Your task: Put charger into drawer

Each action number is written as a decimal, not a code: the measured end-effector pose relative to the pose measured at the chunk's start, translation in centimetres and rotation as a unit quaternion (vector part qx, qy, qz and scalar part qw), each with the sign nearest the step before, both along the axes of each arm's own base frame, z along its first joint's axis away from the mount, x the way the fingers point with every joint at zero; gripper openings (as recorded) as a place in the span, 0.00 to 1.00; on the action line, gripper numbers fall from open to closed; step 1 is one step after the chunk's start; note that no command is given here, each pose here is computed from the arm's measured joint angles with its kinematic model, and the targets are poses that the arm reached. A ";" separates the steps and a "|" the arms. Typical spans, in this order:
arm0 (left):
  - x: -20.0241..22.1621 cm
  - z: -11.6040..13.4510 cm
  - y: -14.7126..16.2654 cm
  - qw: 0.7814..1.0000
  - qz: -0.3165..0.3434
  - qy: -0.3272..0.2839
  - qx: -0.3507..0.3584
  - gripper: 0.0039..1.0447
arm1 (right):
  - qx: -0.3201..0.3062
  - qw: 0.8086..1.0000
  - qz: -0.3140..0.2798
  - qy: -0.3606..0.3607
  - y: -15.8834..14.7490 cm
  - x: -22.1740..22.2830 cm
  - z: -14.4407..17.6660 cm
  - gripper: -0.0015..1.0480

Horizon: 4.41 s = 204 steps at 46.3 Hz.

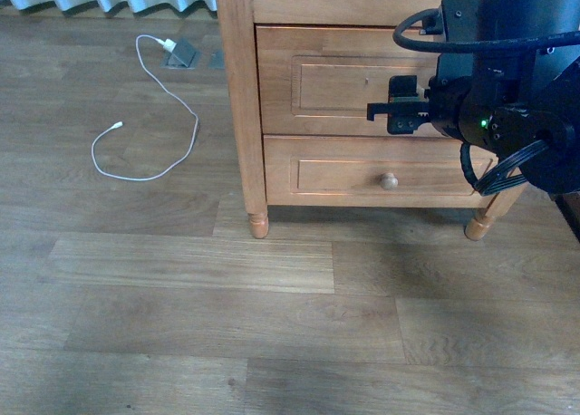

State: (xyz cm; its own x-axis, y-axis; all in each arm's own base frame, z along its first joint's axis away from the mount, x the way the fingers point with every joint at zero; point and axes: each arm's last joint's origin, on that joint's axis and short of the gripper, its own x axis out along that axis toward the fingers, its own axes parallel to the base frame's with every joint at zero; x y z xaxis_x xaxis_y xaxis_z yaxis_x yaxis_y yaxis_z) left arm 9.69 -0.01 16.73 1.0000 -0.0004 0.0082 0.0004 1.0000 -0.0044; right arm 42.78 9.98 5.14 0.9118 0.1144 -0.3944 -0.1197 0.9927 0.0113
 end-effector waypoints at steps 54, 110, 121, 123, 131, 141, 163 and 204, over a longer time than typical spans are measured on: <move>0.0 0.0 0.0 1.000 0.000 0.000 0.000 0.94 | 0.054 0.975 0.147 0.158 -6.6 -18.6 2.3 0.20; 0.0 0.0 0.0 1.000 0.000 0.000 0.000 0.94 | 0.128 0.988 0.061 -0.069 -14.5 -27.6 18.0 0.92; 0.0 0.0 0.0 1.000 0.000 0.000 0.000 0.94 | 0.036 0.984 -0.034 -0.168 -13.9 -28.0 16.9 0.75; 0.0 0.0 0.0 1.000 0.000 0.000 0.000 0.94 | 0.020 0.979 -0.058 -0.193 -13.5 -28.3 16.6 0.67; 0.0 0.0 0.0 1.000 0.000 0.000 0.000 0.94 | 0.009 0.978 -0.065 -0.198 -12.2 -29.3 14.9 0.35; 0.0 0.0 0.0 1.000 0.000 0.000 0.000 0.94 | 0.007 0.978 -0.061 -0.200 -11.4 -30.1 13.9 0.11; 3.3 2.0 0.0 0.952 0.289 0.068 -0.079 0.94 | 0.007 0.978 -0.061 -0.201 -11.3 -30.1 13.8 0.92; 32.9 10.1 -11.5 0.990 -0.092 0.013 0.110 0.94 | 0.007 0.978 -0.061 -0.201 -11.3 -30.1 13.8 0.92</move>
State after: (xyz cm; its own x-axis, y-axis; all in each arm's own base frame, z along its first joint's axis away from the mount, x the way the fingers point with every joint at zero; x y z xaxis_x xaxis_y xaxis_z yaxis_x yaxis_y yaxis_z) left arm 42.64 -11.47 26.80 0.9828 -0.1808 -0.0370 0.1845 0.9600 0.2107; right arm 12.65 -1.34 18.97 1.0000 -0.0031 -0.0002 0.0031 1.0000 0.0010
